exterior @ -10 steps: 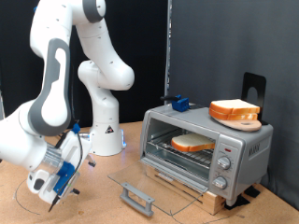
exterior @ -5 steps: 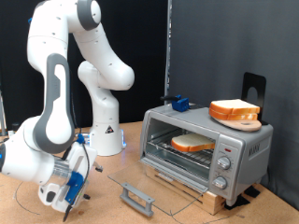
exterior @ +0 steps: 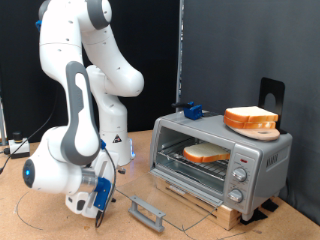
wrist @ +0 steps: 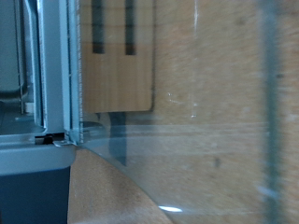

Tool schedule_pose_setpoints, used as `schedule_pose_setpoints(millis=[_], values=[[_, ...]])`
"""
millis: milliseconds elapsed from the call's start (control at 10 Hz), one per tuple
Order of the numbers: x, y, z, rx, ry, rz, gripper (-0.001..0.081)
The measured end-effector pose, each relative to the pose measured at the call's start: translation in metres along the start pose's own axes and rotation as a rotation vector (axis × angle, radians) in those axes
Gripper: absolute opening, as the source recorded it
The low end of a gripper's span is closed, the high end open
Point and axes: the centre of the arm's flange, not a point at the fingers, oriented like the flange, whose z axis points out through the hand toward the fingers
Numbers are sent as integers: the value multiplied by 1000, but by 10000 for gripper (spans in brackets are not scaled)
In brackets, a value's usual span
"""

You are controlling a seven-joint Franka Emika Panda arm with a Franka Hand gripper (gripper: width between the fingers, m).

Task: Make a piece of toast with the oven

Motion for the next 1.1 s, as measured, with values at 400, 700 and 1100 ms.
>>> schedule_pose_setpoints(millis=[400,700,1100], values=[[-20,-15,24,27,-2,-16,804],[-37,-26,14,92,-11,-46,804],[-69,-53,-7,217,-58,-124,804]])
